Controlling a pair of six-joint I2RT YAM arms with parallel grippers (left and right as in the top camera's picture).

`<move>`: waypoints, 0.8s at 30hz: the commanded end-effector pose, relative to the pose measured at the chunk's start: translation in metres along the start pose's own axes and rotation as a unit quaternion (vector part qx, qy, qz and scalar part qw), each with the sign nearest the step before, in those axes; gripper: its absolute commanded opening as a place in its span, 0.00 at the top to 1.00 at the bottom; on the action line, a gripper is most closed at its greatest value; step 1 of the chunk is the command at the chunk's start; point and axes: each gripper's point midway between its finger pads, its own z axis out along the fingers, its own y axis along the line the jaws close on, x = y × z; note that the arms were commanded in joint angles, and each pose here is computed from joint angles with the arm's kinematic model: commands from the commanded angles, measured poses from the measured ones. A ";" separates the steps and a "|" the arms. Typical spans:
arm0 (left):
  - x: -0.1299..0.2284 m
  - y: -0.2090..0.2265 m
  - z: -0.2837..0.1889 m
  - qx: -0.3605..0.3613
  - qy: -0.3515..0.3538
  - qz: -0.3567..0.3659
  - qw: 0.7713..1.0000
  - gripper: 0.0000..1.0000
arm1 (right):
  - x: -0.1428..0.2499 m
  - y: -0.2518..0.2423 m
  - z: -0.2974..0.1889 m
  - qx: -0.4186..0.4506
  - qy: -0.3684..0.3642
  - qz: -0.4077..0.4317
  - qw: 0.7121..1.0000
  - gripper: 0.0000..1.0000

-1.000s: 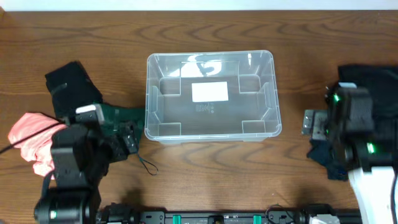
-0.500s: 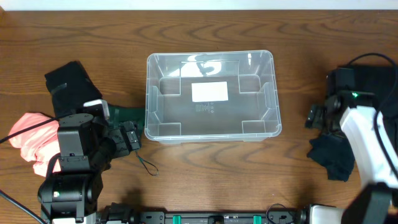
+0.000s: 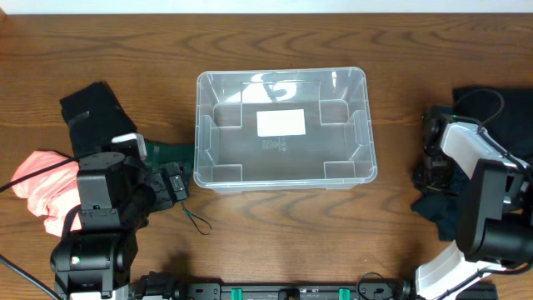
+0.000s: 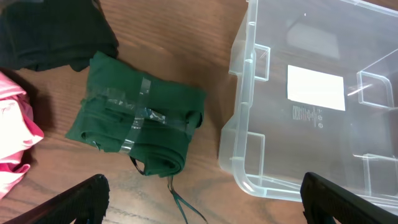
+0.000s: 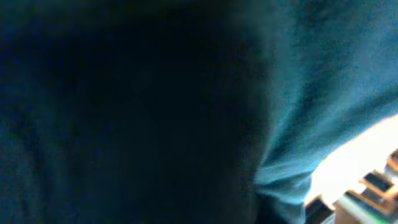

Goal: Pack container
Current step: 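Reach the right gripper to the black garment and grasp it, then carry the black garment into the bin and release it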

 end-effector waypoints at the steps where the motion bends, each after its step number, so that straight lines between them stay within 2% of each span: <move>1: -0.004 -0.002 -0.004 0.004 -0.007 0.011 1.000 0.02 | 0.004 0.001 0.005 0.002 0.011 0.006 1.000 0.91; 3: -0.004 -0.002 -0.004 0.004 -0.007 0.011 1.000 0.02 | 0.002 0.001 0.002 -0.002 0.006 0.007 1.000 0.99; 7: -0.004 -0.002 -0.004 0.004 -0.007 0.011 1.000 0.02 | -0.010 0.002 -0.026 -0.015 -0.030 0.005 0.999 0.99; 10: -0.004 -0.002 -0.004 0.004 -0.007 0.011 1.000 0.02 | -0.028 0.003 -0.071 -0.041 -0.096 -0.005 0.995 0.99; 13: -0.004 -0.002 -0.004 0.004 -0.007 0.011 1.000 0.02 | -0.045 0.012 -0.134 -0.087 -0.186 -0.035 0.978 0.97; 16: -0.004 -0.002 -0.004 0.004 -0.007 0.011 1.000 0.02 | -0.052 0.029 -0.208 -0.144 -0.288 -0.084 0.943 0.99; 20: -0.004 -0.002 -0.004 0.003 -0.006 0.011 1.000 0.02 | -0.036 0.072 -0.297 -0.223 -0.408 -0.180 0.867 0.99; 23: -0.004 -0.002 -0.004 0.003 -0.006 0.011 1.000 0.02 | -0.005 0.113 -0.332 -0.256 -0.454 -0.279 0.807 0.99; 24: -0.004 -0.002 -0.004 0.003 -0.006 0.011 1.000 0.02 | 0.005 0.124 -0.336 -0.257 -0.458 -0.304 0.795 0.99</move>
